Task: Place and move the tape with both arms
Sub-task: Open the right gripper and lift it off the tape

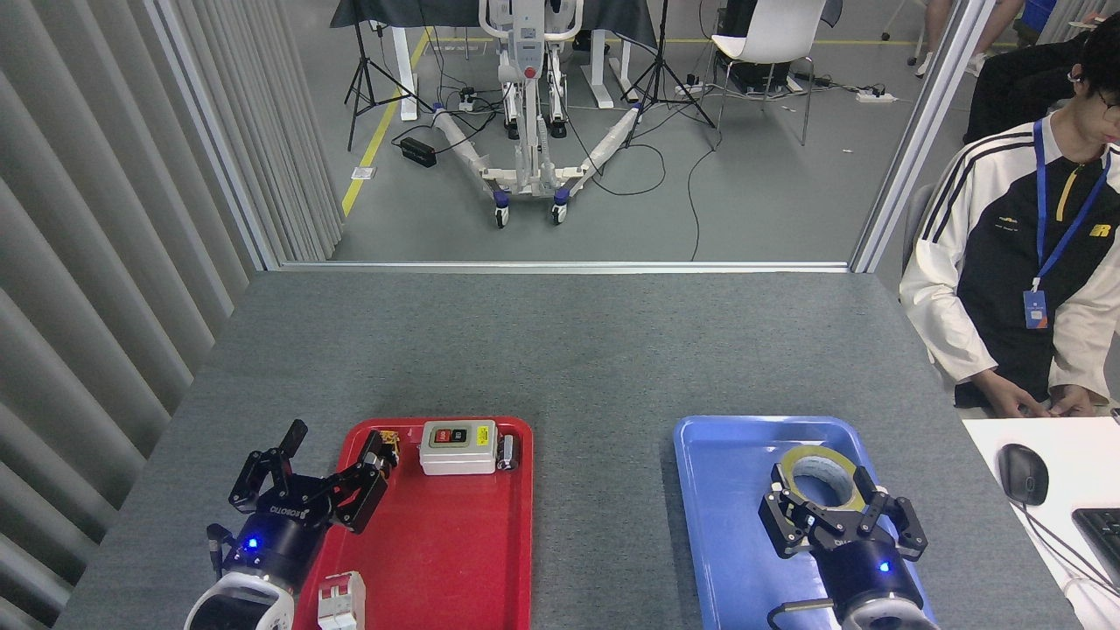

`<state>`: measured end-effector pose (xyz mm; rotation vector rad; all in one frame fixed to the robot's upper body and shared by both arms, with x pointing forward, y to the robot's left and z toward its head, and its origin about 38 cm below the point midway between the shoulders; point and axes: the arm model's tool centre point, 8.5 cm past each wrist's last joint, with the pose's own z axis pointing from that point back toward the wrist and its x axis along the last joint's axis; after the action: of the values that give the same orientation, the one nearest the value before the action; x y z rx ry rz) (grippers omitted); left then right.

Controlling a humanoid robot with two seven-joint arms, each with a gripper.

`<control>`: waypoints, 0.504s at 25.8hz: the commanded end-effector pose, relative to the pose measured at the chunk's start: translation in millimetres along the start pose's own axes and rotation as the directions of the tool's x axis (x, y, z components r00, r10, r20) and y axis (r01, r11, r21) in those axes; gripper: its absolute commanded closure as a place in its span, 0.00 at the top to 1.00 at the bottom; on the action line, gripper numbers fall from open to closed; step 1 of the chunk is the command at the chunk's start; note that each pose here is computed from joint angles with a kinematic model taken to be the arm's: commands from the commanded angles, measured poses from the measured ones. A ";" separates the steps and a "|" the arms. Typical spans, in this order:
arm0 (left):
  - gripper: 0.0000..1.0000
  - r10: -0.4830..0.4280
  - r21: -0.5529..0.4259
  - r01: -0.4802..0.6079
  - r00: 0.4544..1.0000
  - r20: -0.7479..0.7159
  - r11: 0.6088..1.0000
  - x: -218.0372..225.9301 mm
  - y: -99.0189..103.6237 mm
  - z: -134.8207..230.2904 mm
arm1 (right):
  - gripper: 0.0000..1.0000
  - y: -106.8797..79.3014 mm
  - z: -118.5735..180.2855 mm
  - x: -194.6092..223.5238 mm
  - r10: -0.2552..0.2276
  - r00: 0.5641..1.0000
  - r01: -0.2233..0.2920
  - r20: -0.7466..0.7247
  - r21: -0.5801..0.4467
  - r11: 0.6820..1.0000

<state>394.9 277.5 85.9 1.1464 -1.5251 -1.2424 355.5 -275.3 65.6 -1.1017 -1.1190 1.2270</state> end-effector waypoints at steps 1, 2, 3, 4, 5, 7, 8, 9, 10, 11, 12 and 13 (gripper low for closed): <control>1.00 -0.002 0.002 0.002 1.000 0.003 1.000 -0.5 0.8 -0.4 | 1.00 -0.6 17.5 -6.0 0.031 0.999 -0.032 -0.007 -0.211 0.977; 1.00 -0.002 0.001 0.002 1.000 0.001 1.000 -1.2 0.5 -0.3 | 1.00 5.8 20.4 -4.5 0.042 0.999 -0.043 -0.011 -0.196 0.980; 1.00 0.001 0.001 -0.001 1.000 0.000 1.000 0.2 0.0 -0.5 | 1.00 8.5 21.2 -2.7 0.040 0.999 -0.042 -0.012 -0.190 0.981; 1.00 0.002 0.002 -0.002 1.000 -0.001 1.000 0.2 0.1 -0.6 | 1.00 10.4 21.6 -1.9 0.039 0.999 -0.040 -0.011 -0.186 0.982; 1.00 0.002 0.003 -0.002 1.000 -0.001 1.000 0.2 0.6 -1.1 | 1.00 10.9 21.6 -1.3 0.038 0.999 -0.039 -0.008 -0.186 0.982; 1.00 0.001 -0.003 -0.001 1.000 -0.005 1.000 -1.2 -1.2 -0.5 | 1.00 11.6 22.0 -0.3 0.038 0.999 -0.038 -0.002 -0.185 0.982; 1.00 0.000 -0.008 0.000 1.000 -0.008 1.000 -3.0 -2.7 0.1 | 1.00 11.4 22.0 -0.7 0.040 0.999 -0.039 -0.002 -0.185 0.982; 1.00 0.002 -0.013 -0.002 1.000 -0.010 1.000 -3.5 -4.2 0.5 | 1.00 11.4 22.0 -0.7 0.040 0.999 -0.039 -0.002 -0.185 0.982; 1.00 0.000 -0.013 0.000 1.000 -0.015 1.000 -5.8 -3.9 0.9 | 1.00 12.0 22.0 -1.0 0.040 0.999 -0.040 -0.004 -0.183 0.982; 1.00 0.001 -0.011 -0.001 1.000 -0.020 1.000 -6.8 -3.5 1.0 | 1.00 12.1 22.0 -0.7 0.036 0.999 -0.037 -0.005 -0.183 0.982; 1.00 0.003 -0.010 -0.004 1.000 -0.022 1.000 -6.8 -3.4 0.9 | 1.00 12.6 22.0 -0.9 0.032 0.999 -0.032 -0.005 -0.181 0.983; 1.00 0.003 -0.010 -0.004 1.000 -0.022 1.000 -6.8 -3.4 0.9 | 1.00 12.7 22.0 -1.1 0.027 1.000 -0.028 -0.007 -0.180 0.983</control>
<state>396.0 282.6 82.6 1.1474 -1.5068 -1.2344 332.3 -275.3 56.6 -1.2661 -1.2350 1.1680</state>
